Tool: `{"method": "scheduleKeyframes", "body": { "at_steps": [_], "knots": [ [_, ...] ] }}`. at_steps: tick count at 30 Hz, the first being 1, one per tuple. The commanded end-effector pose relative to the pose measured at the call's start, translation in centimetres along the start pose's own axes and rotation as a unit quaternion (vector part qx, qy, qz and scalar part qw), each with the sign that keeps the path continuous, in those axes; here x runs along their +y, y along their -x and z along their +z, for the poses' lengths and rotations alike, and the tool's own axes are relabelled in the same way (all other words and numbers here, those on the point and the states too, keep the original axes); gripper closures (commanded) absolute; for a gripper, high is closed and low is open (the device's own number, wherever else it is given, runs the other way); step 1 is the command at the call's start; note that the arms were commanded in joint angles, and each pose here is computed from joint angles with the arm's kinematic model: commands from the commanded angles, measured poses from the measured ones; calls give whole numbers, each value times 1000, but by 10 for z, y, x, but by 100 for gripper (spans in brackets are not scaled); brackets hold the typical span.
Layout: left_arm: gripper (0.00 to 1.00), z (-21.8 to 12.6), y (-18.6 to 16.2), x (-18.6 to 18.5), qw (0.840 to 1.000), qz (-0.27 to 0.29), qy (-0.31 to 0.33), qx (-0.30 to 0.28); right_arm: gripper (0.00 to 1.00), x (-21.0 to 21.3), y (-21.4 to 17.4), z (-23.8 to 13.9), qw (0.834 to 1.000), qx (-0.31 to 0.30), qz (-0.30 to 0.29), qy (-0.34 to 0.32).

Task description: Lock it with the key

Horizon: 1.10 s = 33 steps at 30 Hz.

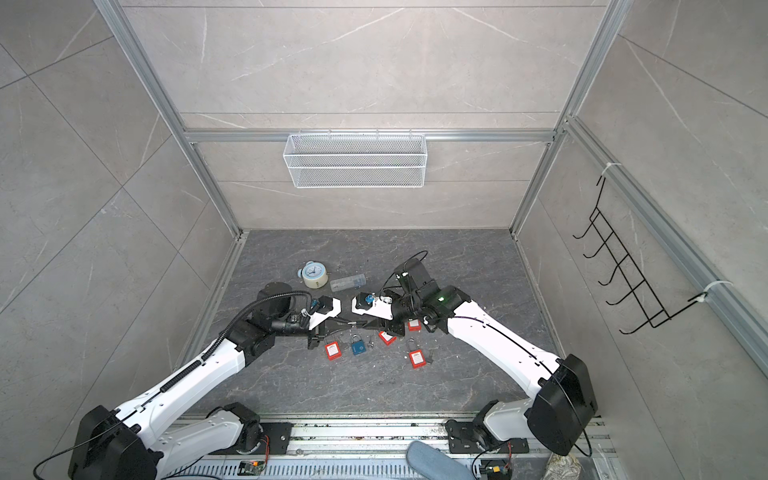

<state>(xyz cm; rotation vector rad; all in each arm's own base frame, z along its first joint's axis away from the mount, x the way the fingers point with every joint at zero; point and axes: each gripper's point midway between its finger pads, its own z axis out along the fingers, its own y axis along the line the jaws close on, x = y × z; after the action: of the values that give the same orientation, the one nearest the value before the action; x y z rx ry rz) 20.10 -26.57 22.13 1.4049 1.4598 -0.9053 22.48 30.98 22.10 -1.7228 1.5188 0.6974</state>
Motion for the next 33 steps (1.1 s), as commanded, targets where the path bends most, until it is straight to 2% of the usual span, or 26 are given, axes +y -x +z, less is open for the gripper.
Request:
{"method": "scheduleKeyframes", "body": {
  "at_steps": [1,5,7,12,13,14,15,16,21,25,33],
  "knots": [
    [100,-5,29,0,999,18,-14,-35,72,11,2,5,999,-11,-3,38],
    [100,-4,30,0,999,18,-16,-36,79,14,0,6,999,-6,0,52],
    [100,-3,30,0,999,16,-20,-37,90,16,0,6,998,-8,-2,56],
    [100,-3,28,2,999,11,-15,-31,98,15,4,4,999,-16,-9,51],
    [88,-4,26,4,1000,10,-6,-25,99,15,5,3,999,-18,-13,50],
    [71,-5,25,6,1000,8,6,-18,99,15,6,2,999,-18,-15,46],
    [60,-7,21,10,1000,4,24,-11,100,13,7,1,999,-20,-15,42],
    [58,-9,19,10,999,5,35,-7,100,13,7,1,999,-20,-16,40],
    [61,-12,9,2,999,-2,31,5,100,12,6,3,999,-19,-10,40],
    [73,-12,8,-1,1000,-6,24,-2,100,12,4,4,999,-15,-7,41],
    [73,-8,8,-2,1000,-19,5,-1,100,11,8,1,999,-18,-12,37]
  ]
}}
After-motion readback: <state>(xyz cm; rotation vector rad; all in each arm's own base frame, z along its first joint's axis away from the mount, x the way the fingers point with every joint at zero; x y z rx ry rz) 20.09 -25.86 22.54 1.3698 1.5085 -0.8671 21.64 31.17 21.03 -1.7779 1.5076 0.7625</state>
